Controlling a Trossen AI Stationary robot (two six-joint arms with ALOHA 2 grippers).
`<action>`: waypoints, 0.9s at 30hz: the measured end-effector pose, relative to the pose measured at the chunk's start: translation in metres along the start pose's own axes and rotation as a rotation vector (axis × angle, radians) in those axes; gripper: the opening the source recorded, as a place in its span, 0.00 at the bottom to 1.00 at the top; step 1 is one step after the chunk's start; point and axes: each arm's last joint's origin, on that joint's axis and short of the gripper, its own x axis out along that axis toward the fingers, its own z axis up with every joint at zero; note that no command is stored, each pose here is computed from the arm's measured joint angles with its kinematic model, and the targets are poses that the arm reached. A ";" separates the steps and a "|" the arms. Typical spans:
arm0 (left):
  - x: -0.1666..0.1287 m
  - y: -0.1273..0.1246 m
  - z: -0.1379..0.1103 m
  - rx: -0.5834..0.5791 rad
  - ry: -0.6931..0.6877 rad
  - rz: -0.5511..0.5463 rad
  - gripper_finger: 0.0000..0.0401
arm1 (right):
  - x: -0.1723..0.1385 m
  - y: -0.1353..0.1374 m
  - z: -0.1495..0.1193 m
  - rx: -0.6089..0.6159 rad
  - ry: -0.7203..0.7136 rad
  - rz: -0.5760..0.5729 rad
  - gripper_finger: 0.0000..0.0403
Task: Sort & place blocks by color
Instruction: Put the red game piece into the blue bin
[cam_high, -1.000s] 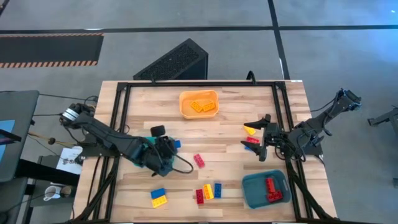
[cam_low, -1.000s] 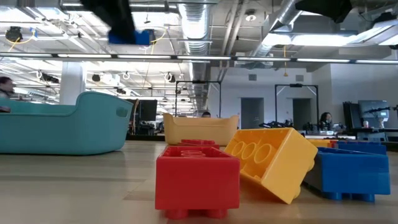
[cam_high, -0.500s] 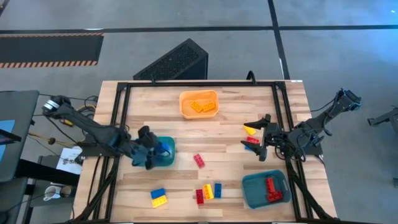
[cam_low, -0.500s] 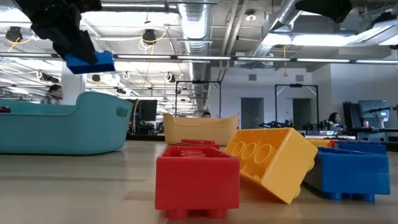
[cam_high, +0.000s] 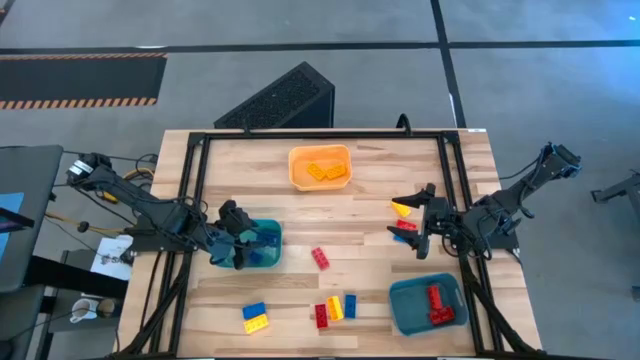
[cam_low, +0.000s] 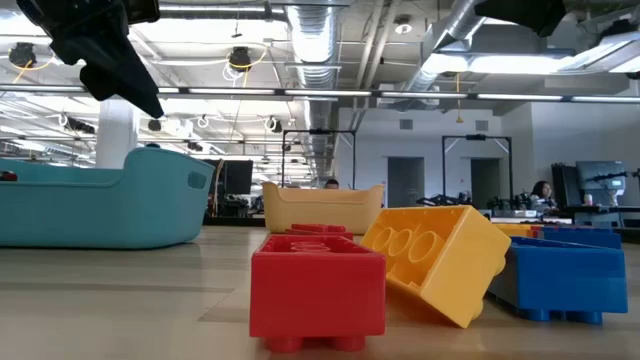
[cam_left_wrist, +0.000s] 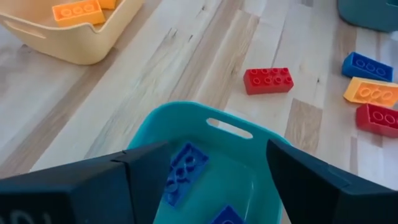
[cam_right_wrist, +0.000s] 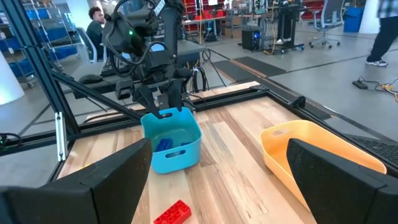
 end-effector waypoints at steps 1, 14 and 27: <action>0.000 0.000 0.000 0.000 0.002 -0.003 0.62 | 0.000 0.000 0.000 0.000 0.000 0.000 0.98; -0.001 -0.010 0.013 -0.012 -0.134 -0.085 0.62 | 0.000 0.000 0.002 0.014 -0.013 0.005 0.98; 0.003 -0.030 0.037 0.144 -0.397 -0.129 0.62 | 0.000 0.000 0.001 0.005 -0.006 0.002 0.98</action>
